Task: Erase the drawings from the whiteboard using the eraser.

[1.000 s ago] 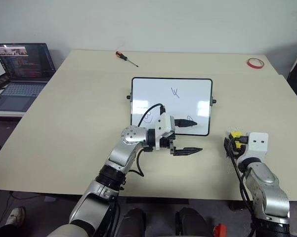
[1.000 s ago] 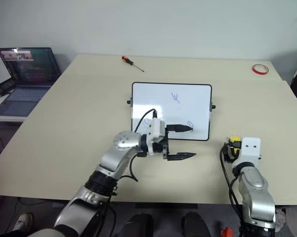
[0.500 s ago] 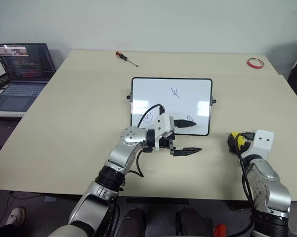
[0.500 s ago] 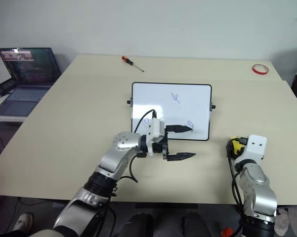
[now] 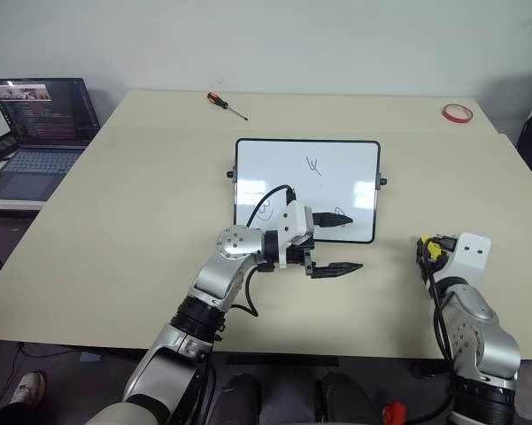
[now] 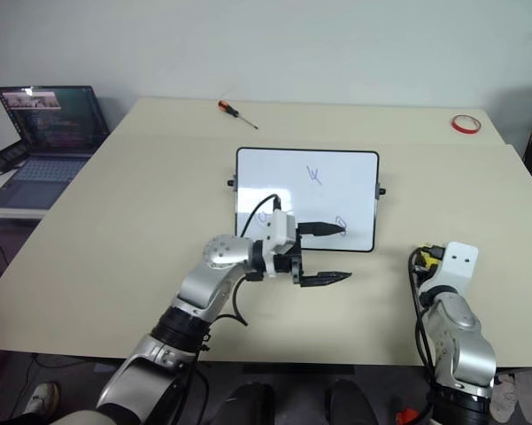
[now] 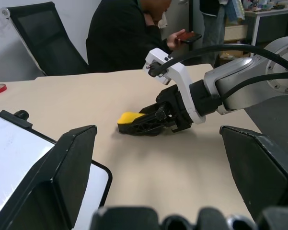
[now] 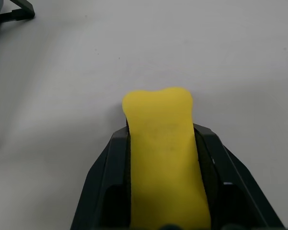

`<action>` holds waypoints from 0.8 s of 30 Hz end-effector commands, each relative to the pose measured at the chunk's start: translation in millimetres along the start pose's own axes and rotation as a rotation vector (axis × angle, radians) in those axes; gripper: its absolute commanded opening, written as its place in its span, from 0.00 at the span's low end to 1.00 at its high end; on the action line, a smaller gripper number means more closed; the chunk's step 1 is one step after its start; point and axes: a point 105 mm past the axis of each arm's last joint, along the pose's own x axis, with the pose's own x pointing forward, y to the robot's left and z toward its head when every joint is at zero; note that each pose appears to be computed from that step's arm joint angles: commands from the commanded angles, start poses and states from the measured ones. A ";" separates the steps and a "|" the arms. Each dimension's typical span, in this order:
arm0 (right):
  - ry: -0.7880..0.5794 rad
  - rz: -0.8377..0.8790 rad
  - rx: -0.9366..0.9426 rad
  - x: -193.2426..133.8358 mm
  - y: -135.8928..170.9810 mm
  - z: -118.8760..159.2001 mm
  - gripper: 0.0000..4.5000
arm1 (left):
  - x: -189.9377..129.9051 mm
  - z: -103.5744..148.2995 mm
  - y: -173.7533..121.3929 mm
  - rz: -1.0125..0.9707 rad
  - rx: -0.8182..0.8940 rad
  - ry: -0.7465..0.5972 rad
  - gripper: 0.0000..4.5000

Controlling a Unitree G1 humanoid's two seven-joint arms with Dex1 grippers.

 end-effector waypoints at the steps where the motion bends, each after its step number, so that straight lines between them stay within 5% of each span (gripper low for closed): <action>1: -0.063 0.004 -0.004 -0.4 0.1 17.3 0.30 | 0.0 13.6 4.1 0.014 0.040 -0.037 1.00; 9: -0.196 0.039 -0.130 -6.4 12.4 39.5 0.30 | -13.8 22.9 26.9 0.234 0.121 -0.019 1.00; 13: -0.336 0.109 -0.199 -10.4 36.3 60.1 0.30 | -50.8 0.7 48.6 0.529 0.135 0.072 1.00; 24: -0.510 0.305 -0.199 12.5 108.0 102.3 0.30 | -81.2 -26.6 56.3 0.807 0.141 0.180 1.00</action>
